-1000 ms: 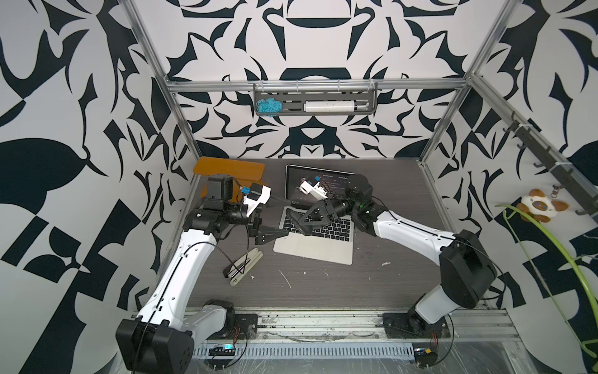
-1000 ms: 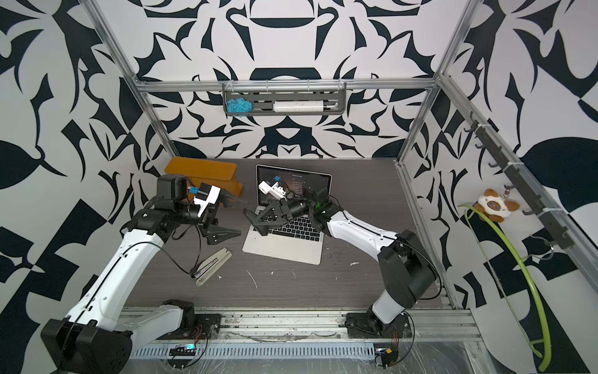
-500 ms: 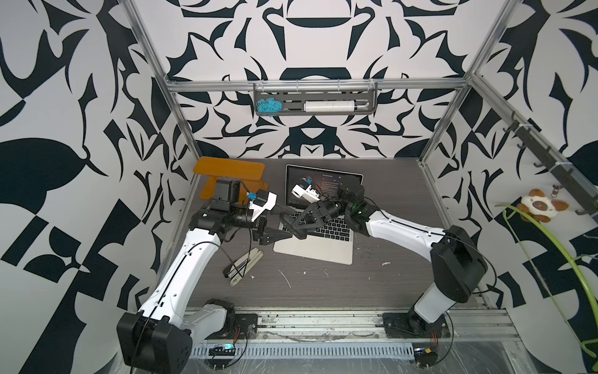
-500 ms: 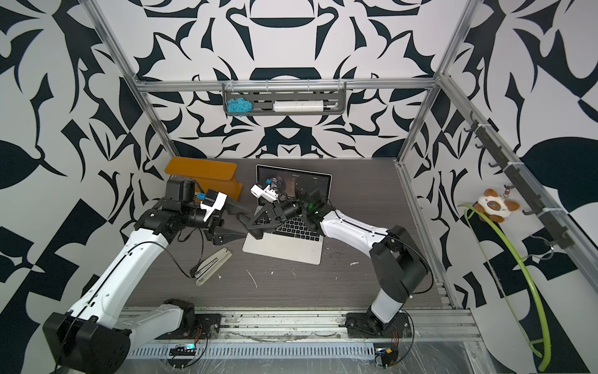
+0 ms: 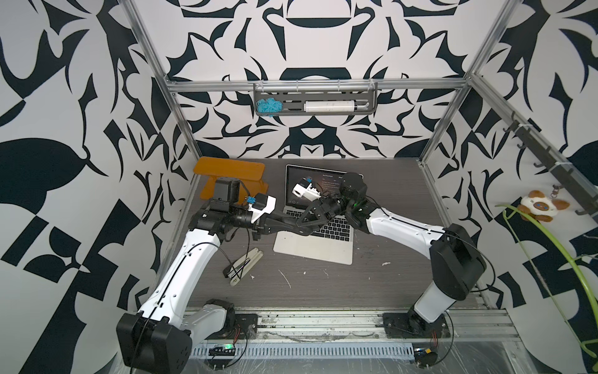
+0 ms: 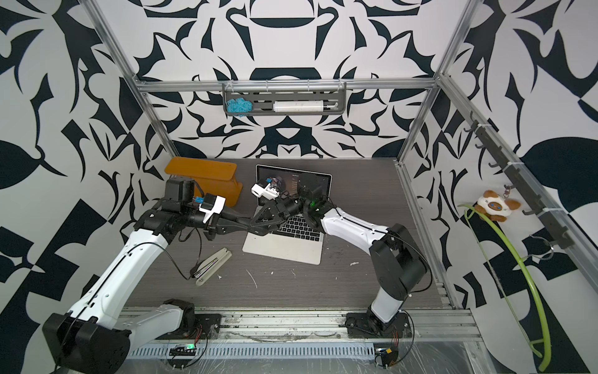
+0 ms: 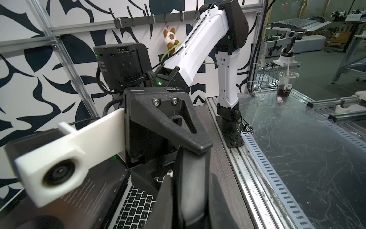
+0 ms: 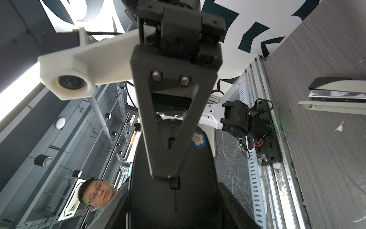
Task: Remove the wireless mouse receiver from the laptop
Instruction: Pick up the mouse from the center of the board, then remove the lid from the mouse.
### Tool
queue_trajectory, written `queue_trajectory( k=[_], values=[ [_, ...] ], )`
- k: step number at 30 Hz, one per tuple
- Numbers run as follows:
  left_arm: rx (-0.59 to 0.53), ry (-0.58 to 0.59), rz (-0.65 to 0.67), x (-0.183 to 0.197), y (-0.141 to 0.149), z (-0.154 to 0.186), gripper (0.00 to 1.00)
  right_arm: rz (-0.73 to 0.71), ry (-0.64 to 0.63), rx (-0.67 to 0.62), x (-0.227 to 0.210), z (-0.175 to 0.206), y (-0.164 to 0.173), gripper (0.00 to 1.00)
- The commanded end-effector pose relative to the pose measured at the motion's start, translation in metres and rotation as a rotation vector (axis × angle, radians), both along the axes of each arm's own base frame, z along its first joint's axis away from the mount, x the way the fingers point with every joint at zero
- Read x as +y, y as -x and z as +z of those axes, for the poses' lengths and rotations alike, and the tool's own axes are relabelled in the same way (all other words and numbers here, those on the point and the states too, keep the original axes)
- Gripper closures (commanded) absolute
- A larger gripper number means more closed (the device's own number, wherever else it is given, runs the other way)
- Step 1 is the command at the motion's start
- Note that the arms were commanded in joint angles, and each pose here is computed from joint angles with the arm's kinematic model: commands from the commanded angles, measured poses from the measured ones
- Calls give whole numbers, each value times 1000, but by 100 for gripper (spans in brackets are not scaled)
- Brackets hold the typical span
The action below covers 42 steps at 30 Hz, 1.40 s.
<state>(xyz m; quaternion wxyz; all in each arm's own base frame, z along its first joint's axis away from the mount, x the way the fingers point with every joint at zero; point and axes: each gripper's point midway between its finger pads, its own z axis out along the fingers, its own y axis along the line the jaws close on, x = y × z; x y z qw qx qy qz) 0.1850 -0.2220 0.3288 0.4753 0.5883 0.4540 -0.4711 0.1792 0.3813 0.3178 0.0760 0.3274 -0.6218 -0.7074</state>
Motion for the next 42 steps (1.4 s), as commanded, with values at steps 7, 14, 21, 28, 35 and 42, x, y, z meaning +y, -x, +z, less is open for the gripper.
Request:
queue_trajectory(
  k=[7,14,21,28,35,42],
  values=[
    [204,-41,16,-1,-4,-11,100,-189,-155,-175,-3,33,-27,24],
    [361,-52,95,1,-30,-2,100,-642,0,-367,-70,39,-104,21],
    [791,-93,315,-2,-94,-1,100,-881,153,-509,-99,30,-119,21],
    [1076,-1,489,1,-118,-10,100,-935,194,-536,-85,11,-103,22],
    [1152,-25,462,1,-108,-15,100,-790,195,-429,-50,-8,-87,21],
    [1184,-28,402,-2,-99,-18,100,-725,77,-360,-28,4,-82,21]
  ],
)
